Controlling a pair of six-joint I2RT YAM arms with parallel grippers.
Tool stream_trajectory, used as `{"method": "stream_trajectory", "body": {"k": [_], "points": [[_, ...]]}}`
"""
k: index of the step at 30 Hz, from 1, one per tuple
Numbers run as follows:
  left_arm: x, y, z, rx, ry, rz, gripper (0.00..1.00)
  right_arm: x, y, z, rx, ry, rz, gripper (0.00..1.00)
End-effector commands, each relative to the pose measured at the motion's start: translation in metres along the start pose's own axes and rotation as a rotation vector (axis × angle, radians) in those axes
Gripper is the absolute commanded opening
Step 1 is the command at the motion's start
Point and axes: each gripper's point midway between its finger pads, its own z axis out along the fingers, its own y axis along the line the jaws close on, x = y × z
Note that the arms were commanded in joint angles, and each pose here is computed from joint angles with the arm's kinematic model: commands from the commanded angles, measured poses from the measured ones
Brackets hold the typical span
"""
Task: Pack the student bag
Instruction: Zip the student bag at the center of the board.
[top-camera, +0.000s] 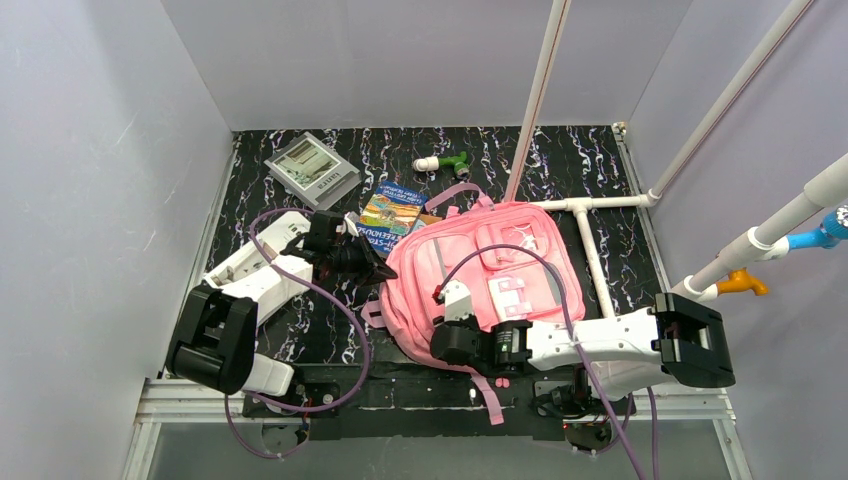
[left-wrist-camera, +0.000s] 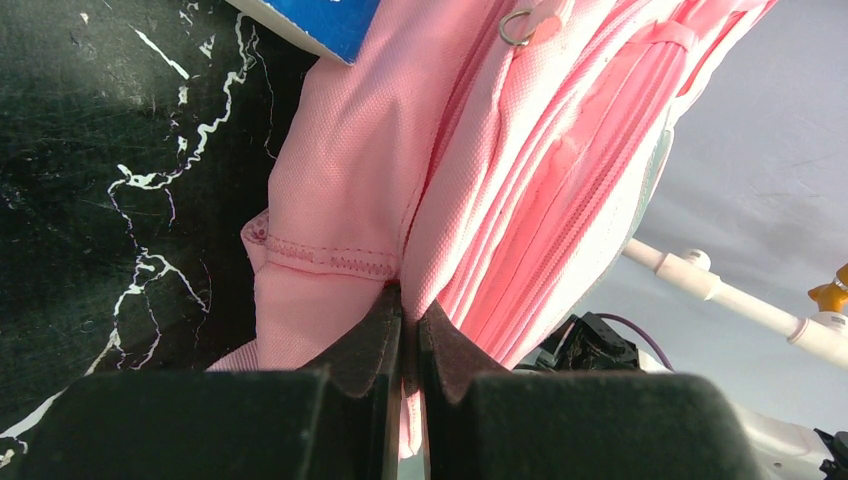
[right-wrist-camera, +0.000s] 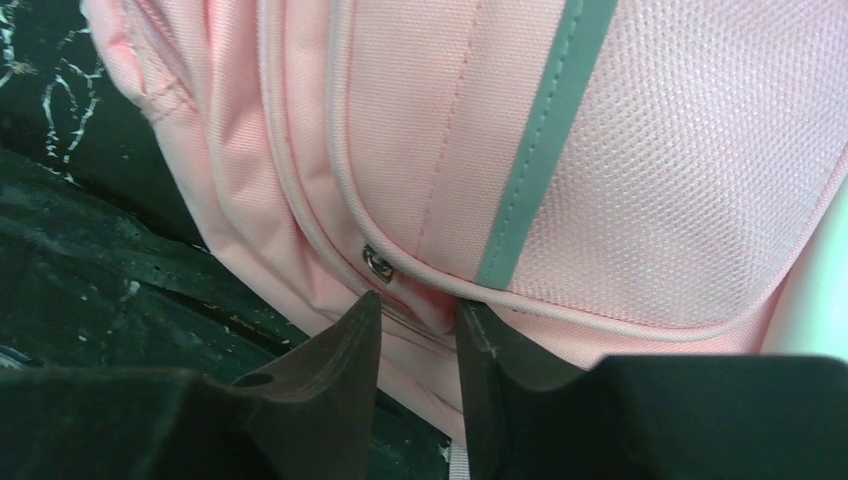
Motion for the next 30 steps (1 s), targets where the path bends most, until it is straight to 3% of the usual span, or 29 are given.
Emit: {"method": "stream_trajectory", "body": {"k": [1, 8, 12, 16, 30], "points": [[-0.011, -0.025, -0.014, 0.09, -0.058, 0.039, 0.0, -0.03, 0.0, 0.002, 0.041, -0.151, 0.025, 0.38], [-0.01, -0.024, -0.015, 0.087, -0.058, 0.041, 0.0, -0.027, -0.013, 0.008, 0.131, -0.154, 0.002, 0.33], [-0.011, -0.022, -0.015, 0.076, -0.062, 0.041, 0.0, -0.023, -0.019, 0.007, 0.178, -0.13, -0.012, 0.16], [-0.014, -0.019, -0.017, 0.036, -0.076, 0.046, 0.0, -0.016, -0.028, -0.002, 0.189, -0.086, -0.009, 0.06], [-0.034, -0.007, -0.02, -0.021, -0.116, 0.027, 0.0, 0.021, -0.069, -0.036, 0.112, -0.022, 0.129, 0.02]]}}
